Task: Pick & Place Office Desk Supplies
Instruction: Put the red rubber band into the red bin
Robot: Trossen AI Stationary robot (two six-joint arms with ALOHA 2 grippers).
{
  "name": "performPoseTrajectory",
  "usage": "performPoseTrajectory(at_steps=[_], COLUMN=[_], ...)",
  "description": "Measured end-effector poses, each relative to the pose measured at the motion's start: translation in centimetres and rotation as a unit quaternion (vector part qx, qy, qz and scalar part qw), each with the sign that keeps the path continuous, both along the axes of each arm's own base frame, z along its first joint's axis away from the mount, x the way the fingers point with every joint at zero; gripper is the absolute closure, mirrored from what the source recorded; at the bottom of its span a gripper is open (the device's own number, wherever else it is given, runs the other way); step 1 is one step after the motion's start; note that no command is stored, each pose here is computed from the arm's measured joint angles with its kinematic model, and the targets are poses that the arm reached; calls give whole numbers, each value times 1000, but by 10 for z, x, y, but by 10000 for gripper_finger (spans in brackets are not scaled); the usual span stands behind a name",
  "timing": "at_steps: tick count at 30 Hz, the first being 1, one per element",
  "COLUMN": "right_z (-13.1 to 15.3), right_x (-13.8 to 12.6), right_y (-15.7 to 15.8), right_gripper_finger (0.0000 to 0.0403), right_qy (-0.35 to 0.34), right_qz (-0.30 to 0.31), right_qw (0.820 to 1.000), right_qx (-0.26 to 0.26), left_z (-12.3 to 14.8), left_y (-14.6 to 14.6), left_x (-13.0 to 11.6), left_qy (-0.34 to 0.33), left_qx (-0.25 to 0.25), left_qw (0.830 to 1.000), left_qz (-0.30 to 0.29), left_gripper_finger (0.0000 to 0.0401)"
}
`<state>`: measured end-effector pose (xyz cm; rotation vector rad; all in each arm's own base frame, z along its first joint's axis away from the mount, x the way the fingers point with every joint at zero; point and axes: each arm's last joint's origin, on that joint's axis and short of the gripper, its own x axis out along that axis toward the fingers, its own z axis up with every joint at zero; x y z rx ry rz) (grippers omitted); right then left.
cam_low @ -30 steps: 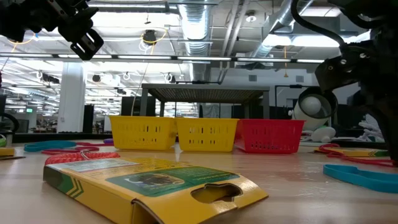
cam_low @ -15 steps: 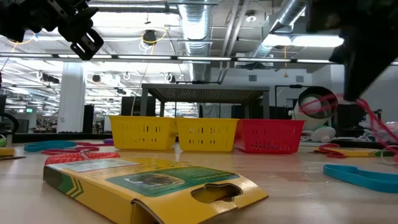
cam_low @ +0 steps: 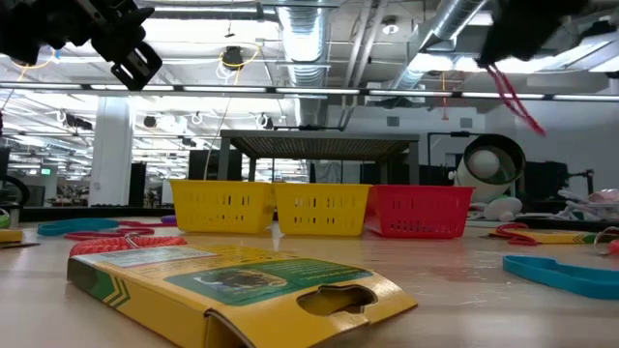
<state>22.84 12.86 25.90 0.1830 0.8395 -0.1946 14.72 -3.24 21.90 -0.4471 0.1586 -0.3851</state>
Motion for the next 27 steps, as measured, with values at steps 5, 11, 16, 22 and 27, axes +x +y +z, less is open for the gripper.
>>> performPoseTrajectory(at_steps=[5, 11, 16, 22, 27], right_z=[11, 10, 11, 12, 13], right_x=[7, 14, 24, 31, 36], right_y=[2, -5, -9, -19, -31], right_gripper_finger=[403, 403, 403, 403, 403], right_qy=[-58, -58, -78, -82, -77], right_qz=[34, 37, 56, 72, 80], right_qw=[998, 997, 994, 991, 988], right_qx=[-5, -23, -42, -75, -105], left_z=[3, 5, 11, 9, 8], left_y=[0, 0, -3, -5, -6], left_x=[0, 0, 1, 7, 15], left_qy=[-14, -26, -56, -60, -75], left_qx=[-2, -4, -10, -10, 5], left_qw=[1000, 1000, 998, 998, 997], left_qz=[0, 0, -5, 3, 13], left_gripper_finger=[260, 260, 260, 260, 260])
